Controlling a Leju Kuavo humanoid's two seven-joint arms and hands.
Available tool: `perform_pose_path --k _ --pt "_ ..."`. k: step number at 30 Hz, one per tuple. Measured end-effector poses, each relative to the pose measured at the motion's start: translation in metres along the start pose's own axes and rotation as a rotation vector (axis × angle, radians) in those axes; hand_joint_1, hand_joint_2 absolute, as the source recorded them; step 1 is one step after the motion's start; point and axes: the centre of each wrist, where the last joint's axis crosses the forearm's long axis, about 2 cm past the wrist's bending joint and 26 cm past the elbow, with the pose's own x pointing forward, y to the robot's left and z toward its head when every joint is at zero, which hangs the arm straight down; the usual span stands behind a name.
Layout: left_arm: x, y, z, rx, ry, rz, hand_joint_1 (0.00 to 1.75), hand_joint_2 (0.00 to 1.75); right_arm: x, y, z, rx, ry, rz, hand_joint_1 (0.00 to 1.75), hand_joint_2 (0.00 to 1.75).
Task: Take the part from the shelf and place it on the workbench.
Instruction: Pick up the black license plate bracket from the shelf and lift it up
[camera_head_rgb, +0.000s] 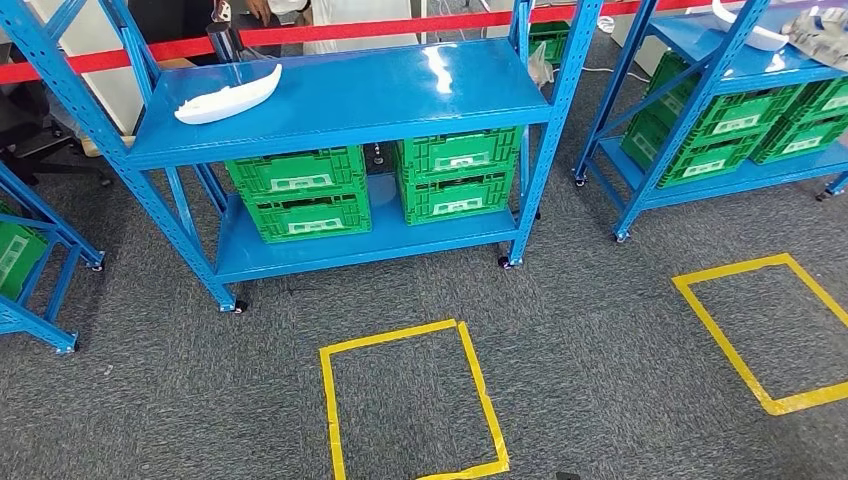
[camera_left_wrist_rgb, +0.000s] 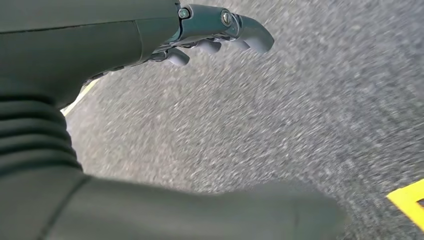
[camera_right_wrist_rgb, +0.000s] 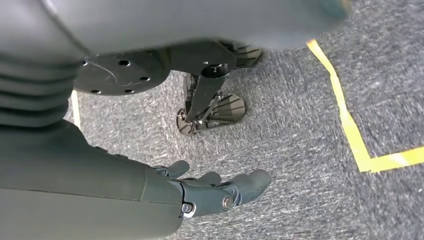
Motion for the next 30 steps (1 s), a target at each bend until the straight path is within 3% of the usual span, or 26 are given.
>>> perform_pose_path --k 15,25,29,30 --pt "0.097 0.050 -0.022 0.238 -0.461 -0.131 0.00 0.00 0.003 0.022 0.002 0.063 0.011 -0.060 0.00 0.00" --pt "0.204 0.113 -0.019 0.469 -0.835 -0.264 0.00 0.00 0.012 0.032 0.001 0.137 0.006 -0.059 0.00 0.00" --pt "0.252 0.145 -0.008 0.576 -0.952 -0.287 0.00 1.75 0.015 0.034 0.001 0.161 0.008 -0.057 0.00 0.00" --pt "0.263 0.152 -0.005 0.604 -0.979 -0.293 0.00 1.75 0.015 0.034 0.001 0.164 0.010 -0.055 0.00 0.00"
